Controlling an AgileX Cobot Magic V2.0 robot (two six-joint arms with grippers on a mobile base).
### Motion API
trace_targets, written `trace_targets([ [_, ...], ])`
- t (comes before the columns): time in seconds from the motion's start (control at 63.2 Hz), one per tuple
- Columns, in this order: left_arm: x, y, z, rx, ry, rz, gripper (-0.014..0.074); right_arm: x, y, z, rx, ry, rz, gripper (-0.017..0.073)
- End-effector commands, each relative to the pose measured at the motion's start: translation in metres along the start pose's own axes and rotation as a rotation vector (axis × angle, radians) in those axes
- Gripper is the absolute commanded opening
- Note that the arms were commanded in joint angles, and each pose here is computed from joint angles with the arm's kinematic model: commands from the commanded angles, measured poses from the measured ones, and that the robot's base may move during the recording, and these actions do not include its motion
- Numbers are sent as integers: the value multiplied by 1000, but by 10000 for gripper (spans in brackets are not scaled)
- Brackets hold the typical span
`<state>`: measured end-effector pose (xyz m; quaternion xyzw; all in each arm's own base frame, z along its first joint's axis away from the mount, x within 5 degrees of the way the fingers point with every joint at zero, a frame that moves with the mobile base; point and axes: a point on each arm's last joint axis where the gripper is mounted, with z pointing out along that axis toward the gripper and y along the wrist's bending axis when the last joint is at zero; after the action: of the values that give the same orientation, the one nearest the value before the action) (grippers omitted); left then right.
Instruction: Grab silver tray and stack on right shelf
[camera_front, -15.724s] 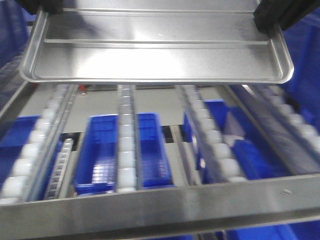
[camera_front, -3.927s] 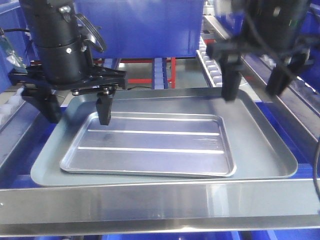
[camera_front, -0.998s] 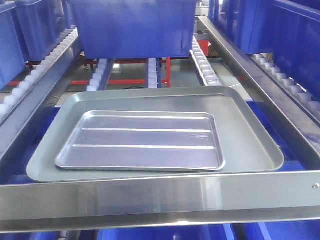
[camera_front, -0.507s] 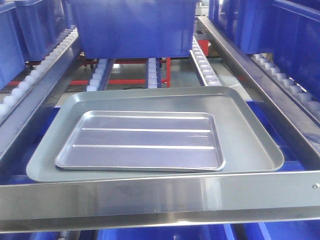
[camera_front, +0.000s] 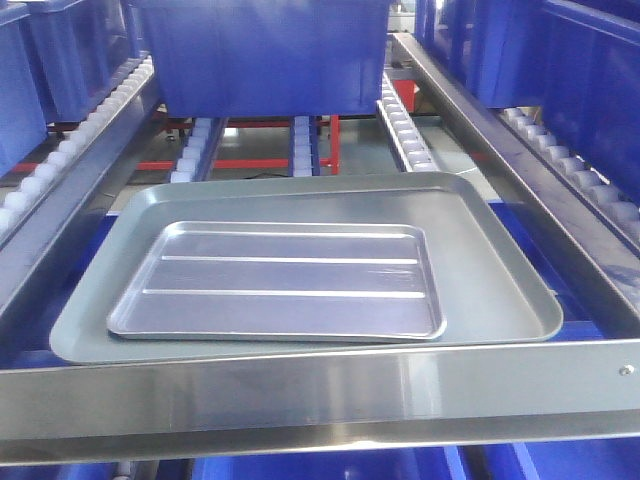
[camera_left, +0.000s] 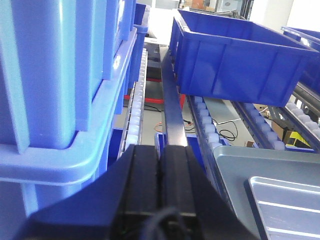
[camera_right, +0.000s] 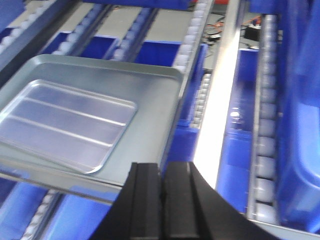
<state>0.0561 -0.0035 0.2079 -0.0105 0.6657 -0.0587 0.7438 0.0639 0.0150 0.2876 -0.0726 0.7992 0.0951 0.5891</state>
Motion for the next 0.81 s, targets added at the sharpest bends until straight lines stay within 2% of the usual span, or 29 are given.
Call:
trace_targets([
  [0.0,-3,0,-1,1,-92,-7,-101,-11,-3,-1,50,-149,-13,49],
  [0.111,-3,0,-1,1,-92,-7,-101,6,-12,0,171,-264,9,49],
  [0.333,-3,0,-1,1,-92,-7,-101,53,-21,0,321,-381,58,49],
  [0.459,-3,0,-1,1,-92,-7,-101,76,-23,8,325,-428,50,49],
  [0.792,-3,0,-1,1,-92,-7,-101,76,-23,7,327,-418,53,49],
])
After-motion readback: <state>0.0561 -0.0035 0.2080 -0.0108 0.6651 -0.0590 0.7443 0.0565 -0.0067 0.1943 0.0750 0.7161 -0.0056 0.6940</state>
